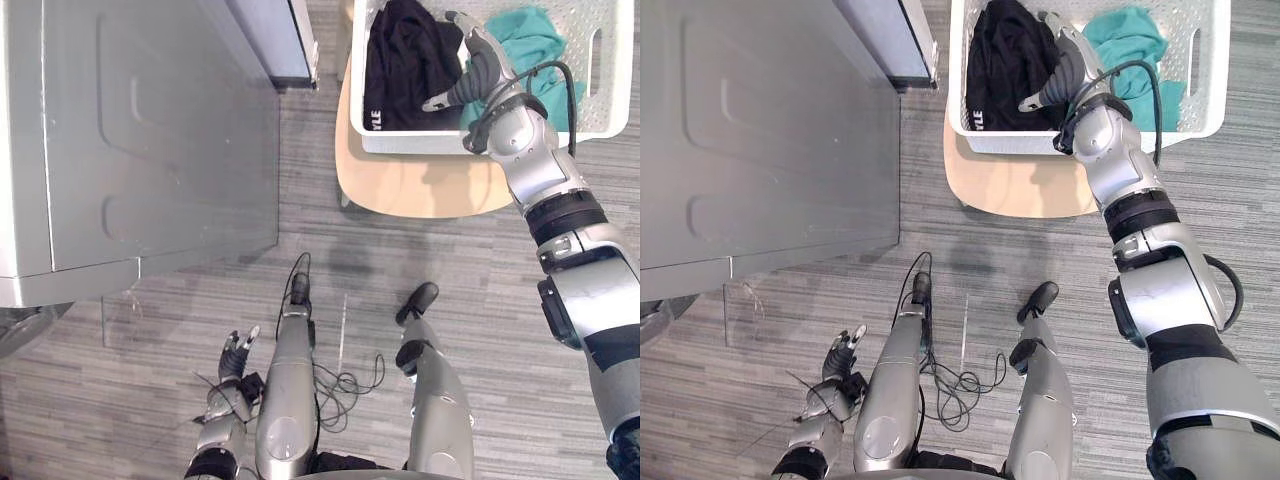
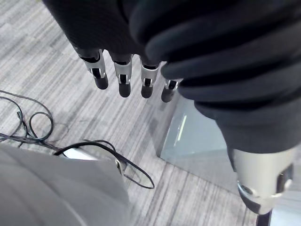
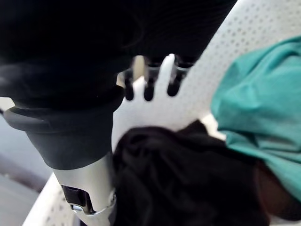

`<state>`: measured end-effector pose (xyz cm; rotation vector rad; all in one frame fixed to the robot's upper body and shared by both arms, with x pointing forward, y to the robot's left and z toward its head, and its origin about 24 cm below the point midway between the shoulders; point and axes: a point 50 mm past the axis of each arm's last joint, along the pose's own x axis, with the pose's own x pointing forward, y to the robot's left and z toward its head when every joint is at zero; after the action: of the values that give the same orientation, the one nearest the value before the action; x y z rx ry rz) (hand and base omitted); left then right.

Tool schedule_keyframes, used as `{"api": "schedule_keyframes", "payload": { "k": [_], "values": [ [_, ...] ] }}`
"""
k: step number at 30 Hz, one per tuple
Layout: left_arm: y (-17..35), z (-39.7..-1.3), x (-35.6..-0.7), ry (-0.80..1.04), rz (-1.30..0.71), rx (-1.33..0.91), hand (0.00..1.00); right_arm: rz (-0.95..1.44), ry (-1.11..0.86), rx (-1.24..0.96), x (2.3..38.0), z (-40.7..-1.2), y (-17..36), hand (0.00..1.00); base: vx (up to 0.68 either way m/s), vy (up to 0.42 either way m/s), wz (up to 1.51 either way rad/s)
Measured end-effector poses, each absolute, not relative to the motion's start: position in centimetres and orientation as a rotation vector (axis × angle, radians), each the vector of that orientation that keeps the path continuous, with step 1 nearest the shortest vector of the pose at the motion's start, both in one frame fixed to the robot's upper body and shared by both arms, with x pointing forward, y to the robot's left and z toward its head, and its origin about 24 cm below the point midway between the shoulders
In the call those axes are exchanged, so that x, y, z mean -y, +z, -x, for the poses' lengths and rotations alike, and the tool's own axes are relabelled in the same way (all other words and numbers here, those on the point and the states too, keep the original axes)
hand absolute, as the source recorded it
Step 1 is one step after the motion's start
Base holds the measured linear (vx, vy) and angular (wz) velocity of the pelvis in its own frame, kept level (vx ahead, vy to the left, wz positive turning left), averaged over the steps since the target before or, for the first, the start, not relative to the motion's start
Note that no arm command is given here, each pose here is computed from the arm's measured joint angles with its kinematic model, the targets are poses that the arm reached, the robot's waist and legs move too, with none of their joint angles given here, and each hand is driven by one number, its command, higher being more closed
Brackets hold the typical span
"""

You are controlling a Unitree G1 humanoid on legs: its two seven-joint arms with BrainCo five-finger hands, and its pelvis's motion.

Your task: Pick up the laundry basket with both hands and put the clothes into the washing machine.

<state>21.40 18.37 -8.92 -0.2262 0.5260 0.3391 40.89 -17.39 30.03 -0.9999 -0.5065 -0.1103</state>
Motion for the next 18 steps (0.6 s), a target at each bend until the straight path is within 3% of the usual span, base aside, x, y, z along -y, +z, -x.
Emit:
{"api": "schedule_keyframes", "payload": {
  "k": [18],
  "values": [
    [-4.8,-24.0,-17.8,0.357,0.320,-0.307,0.00,1.038,-0.090,0.590,15.8,-40.4,32.1,0.00,-0.02,0.026,0.10]
  ]
}}
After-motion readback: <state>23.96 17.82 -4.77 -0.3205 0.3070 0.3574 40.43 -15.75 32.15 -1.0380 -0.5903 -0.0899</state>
